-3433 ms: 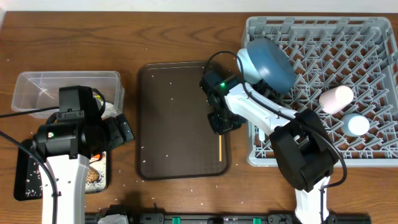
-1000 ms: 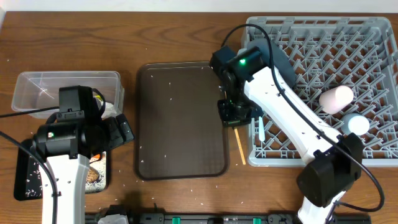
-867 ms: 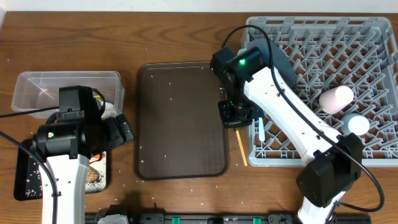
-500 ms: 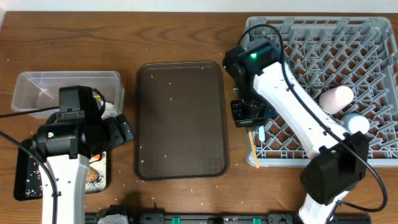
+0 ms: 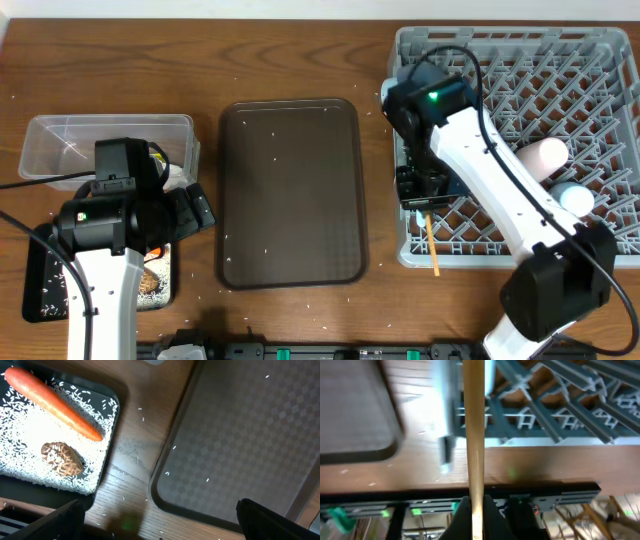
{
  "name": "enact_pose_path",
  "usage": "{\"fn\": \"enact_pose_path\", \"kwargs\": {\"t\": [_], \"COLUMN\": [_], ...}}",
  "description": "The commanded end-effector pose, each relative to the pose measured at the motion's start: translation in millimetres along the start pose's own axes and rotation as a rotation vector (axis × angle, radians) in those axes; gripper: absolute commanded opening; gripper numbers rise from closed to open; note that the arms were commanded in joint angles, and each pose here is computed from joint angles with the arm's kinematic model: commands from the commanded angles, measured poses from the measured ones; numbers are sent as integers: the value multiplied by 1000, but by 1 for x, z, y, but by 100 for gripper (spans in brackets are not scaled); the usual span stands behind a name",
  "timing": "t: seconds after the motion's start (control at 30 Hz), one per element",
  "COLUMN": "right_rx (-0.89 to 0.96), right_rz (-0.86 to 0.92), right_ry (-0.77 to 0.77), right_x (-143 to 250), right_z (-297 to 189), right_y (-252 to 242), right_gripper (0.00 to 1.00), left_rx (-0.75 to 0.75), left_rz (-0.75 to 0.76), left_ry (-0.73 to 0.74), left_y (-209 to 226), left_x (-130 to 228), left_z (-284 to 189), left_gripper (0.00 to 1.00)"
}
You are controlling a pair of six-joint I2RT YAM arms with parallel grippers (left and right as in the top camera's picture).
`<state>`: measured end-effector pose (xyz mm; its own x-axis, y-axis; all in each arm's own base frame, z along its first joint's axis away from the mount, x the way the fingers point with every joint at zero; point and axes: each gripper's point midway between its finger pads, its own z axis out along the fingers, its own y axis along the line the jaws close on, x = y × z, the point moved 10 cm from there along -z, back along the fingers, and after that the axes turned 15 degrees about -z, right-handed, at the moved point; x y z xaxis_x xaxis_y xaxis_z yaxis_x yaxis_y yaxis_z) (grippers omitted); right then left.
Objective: Sort waste into correct bins and load items into the dishwasher rack
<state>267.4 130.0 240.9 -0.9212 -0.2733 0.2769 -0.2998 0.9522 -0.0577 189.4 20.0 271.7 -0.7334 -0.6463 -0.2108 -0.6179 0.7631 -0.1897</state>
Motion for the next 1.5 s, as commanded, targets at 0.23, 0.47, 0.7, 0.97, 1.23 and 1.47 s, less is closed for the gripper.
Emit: {"fn": "enact_pose_path", "kwargs": {"t": [0.23,0.47,0.7,0.97,1.23,1.47], "right_rx": [-53,-79,-105,-105,-106,-109], "right_rz": [41,44,49,59,63,44], "right_ry": [-6,-2,-100,-150,-148,-189], "right_x": [-9,-13,-28,-36,-36,-35], "right_z": [18,42,41,43,42,27], "right_y": [-15,-13,-12,-12,-13,-18], "right_gripper": [1,1,1,1,25,23], "left_rx": [-3,-3,-4,-4,-3,-3], "left_rz": [16,16,16,16,16,16], "left_ry": [4,4,4,4,4,4], "left_y": [-1,-1,0,0,-1,-1], "left_x": [0,0,0,0,0,0], "left_z": [0,0,0,0,0,0], "left_gripper": [98,98,98,98,98,98]}}
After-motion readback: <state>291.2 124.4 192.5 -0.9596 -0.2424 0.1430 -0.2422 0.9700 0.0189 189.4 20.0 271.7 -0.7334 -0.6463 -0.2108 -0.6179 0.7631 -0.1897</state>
